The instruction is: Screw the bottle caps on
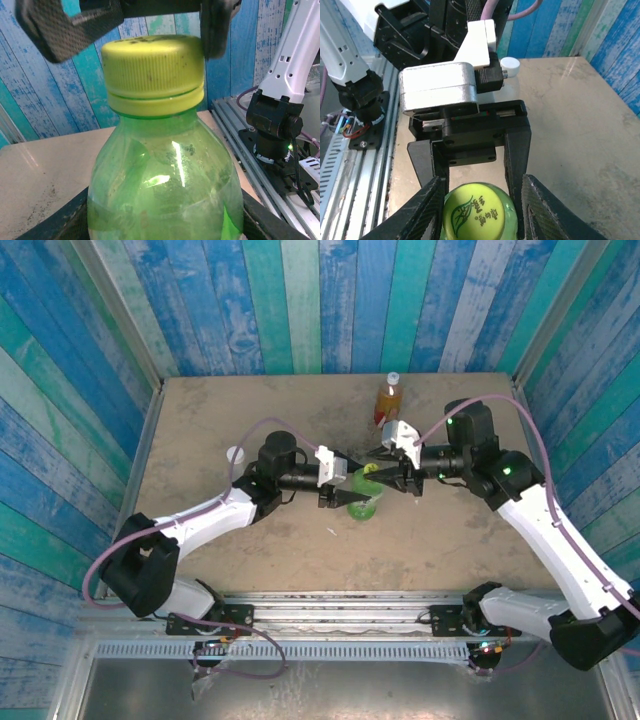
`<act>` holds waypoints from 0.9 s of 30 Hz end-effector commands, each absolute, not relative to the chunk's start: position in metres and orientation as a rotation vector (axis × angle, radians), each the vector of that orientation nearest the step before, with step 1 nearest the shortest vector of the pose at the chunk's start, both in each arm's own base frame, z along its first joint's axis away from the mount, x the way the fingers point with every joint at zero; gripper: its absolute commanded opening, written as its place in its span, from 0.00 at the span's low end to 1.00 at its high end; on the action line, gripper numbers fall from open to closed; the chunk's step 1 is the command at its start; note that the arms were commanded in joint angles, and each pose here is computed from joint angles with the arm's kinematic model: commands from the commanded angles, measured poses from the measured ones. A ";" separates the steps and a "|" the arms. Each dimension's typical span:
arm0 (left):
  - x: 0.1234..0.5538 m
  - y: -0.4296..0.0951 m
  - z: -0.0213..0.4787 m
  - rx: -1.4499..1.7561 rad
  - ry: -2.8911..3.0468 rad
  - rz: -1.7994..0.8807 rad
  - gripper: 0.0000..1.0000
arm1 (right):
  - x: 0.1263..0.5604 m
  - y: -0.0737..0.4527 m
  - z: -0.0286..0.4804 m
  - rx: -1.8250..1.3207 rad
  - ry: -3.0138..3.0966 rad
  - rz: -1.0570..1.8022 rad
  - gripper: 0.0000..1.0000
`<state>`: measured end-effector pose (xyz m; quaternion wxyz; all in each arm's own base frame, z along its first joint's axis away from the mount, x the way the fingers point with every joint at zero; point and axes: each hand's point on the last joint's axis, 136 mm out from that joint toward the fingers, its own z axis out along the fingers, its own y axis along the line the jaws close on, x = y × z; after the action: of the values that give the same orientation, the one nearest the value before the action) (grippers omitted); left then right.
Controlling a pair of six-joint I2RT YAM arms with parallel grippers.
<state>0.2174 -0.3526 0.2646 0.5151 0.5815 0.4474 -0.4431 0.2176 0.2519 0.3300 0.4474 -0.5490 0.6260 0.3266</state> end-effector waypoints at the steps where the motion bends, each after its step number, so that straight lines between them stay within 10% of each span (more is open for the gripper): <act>1: 0.210 -0.349 0.294 1.397 0.986 -1.058 0.57 | 0.213 0.252 0.332 -1.383 1.543 0.835 0.41; 14: 0.219 -0.350 0.291 1.364 1.019 -1.030 0.57 | 0.217 0.254 0.333 -1.356 1.562 0.846 0.24; 20: 0.245 -0.350 0.298 1.236 1.071 -0.937 0.56 | 0.251 0.250 0.322 -1.171 1.679 0.746 0.01; 27: 0.284 -0.349 0.303 1.075 1.144 -0.820 0.55 | 0.299 0.233 0.304 -0.876 1.787 0.472 0.01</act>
<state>0.2579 -0.3511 0.2719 0.5650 0.5169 0.5093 -0.3926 0.2591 0.2552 0.3256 0.4981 -0.4612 0.6784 0.2809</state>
